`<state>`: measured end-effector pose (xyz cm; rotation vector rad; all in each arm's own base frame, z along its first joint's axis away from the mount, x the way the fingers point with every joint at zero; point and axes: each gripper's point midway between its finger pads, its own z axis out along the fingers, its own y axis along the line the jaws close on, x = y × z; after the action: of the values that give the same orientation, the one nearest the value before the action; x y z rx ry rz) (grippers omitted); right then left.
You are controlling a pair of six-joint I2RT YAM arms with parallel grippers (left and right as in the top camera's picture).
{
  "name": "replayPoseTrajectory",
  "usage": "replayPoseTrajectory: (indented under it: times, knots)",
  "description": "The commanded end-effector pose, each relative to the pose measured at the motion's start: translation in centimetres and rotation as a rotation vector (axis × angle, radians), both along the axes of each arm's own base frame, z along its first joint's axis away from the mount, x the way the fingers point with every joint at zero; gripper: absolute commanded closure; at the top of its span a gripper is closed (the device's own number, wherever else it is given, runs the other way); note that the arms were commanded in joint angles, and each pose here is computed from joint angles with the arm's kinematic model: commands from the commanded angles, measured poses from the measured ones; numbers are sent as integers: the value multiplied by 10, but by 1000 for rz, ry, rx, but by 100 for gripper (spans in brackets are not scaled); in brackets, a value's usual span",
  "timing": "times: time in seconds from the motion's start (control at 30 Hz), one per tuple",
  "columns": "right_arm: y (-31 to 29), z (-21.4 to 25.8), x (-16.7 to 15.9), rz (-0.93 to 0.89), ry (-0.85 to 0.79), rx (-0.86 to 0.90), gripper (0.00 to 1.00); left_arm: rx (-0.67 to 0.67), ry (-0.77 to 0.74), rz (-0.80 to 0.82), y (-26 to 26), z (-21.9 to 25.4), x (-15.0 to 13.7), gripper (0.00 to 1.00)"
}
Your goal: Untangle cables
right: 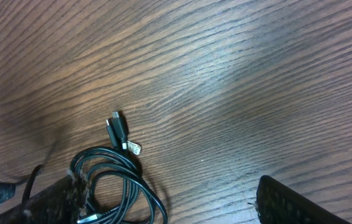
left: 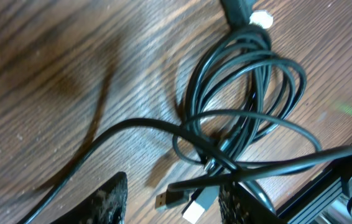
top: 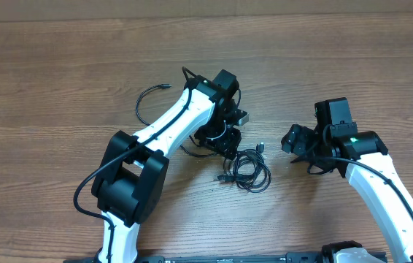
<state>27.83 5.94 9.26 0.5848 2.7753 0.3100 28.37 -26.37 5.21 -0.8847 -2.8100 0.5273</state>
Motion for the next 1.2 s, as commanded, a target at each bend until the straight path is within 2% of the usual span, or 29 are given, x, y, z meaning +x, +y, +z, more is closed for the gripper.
replayPoseTrajectory:
  times: [0.0, 0.13, 0.3, 0.33, 0.4, 0.47, 0.7, 0.83, 0.87, 1.0, 1.13, 1.17]
  knots:
    - [1, 6, 5, -2, -20, 8, 14, -11, 0, -73, -1, 5, -11, 52]
    - [1, 6, 5, -2, -20, 8, 14, -50, 4, -120, -10, 7, -18, 54]
    - [1, 6, 4, -2, -20, 8, 14, -79, -47, -139, -22, 6, -11, 63]
    - [1, 6, 4, -2, -20, 8, 14, -83, -57, -140, -23, 6, -9, 68]
    - [1, 6, 4, -2, -19, 8, 14, -80, -85, -139, -24, 5, -4, 86]
    - [1, 6, 4, -2, -19, 8, 14, -62, -111, -127, -23, 3, 3, 94]
    - [1, 6, 5, -2, -20, 8, 14, -33, -160, -82, -15, 2, 20, 96]
    - [1, 6, 4, -2, -20, 8, 14, 100, -279, 110, 17, 6, 68, 96]
    - [1, 6, 4, -2, -20, 8, 14, 109, -316, 201, 31, 16, 91, 96]
    - [1, 6, 5, -2, -20, 8, 14, 41, -369, 330, 53, 47, 133, 96]
    - [1, 6, 5, -2, -20, 8, 14, -68, -370, 391, 63, 71, 154, 95]
    - [1, 6, 5, -2, -20, 8, 14, -92, -357, 395, 63, 72, 154, 91]
